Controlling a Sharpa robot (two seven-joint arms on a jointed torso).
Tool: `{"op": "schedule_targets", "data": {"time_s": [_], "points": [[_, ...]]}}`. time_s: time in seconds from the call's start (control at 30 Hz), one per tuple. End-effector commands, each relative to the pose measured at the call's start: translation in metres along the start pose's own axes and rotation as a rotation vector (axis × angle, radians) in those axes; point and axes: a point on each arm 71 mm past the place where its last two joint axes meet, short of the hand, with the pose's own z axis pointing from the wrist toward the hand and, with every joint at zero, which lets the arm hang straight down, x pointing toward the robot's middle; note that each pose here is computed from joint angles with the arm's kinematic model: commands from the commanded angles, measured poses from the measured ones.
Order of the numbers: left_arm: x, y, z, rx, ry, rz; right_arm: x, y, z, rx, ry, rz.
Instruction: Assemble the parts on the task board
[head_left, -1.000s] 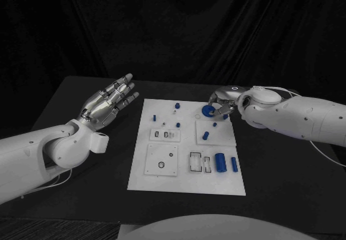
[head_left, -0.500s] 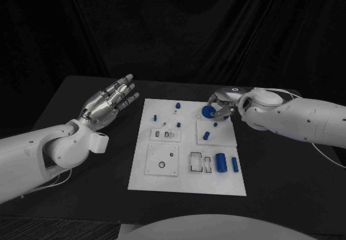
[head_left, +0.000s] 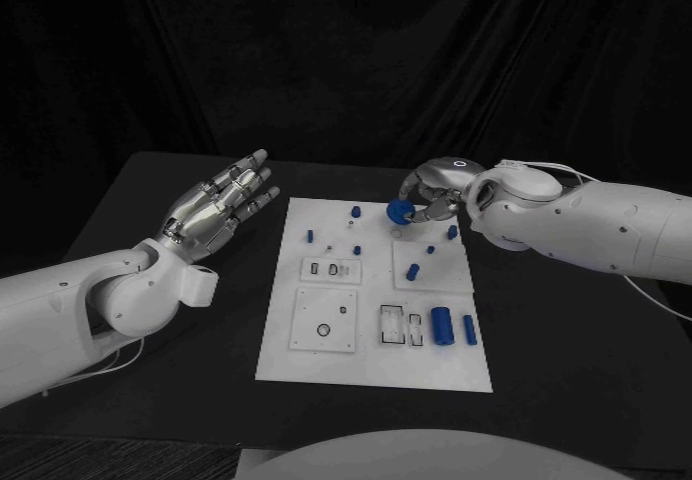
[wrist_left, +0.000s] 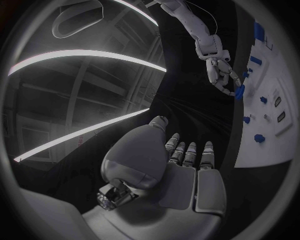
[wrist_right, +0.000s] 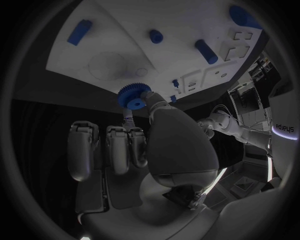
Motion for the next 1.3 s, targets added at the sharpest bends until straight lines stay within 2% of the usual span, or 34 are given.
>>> {"op": "schedule_targets", "data": {"time_s": [0.03, 0.3, 0.67, 1.0, 1.3], "points": [[0.0023, 0.0004, 0.0008, 0.006, 0.013, -0.010, -0.002, 0.012, 0.006, -0.026, 0.005, 0.031], [0.0010, 0.0000, -0.0008, 0.001, 0.007, -0.006, -0.001, 0.034, 0.023, -0.073, 0.036, 0.031], [0.0026, 0.0010, 0.0008, -0.003, 0.014, -0.010, 0.002, 0.053, 0.049, -0.098, 0.067, 0.015], [0.0040, 0.0019, 0.0022, -0.006, 0.020, -0.014, 0.009, 0.059, 0.062, -0.095, 0.091, 0.008], [0.0043, 0.0024, 0.0030, -0.009, 0.024, -0.016, 0.013, 0.063, 0.065, -0.100, 0.109, 0.008]]}}
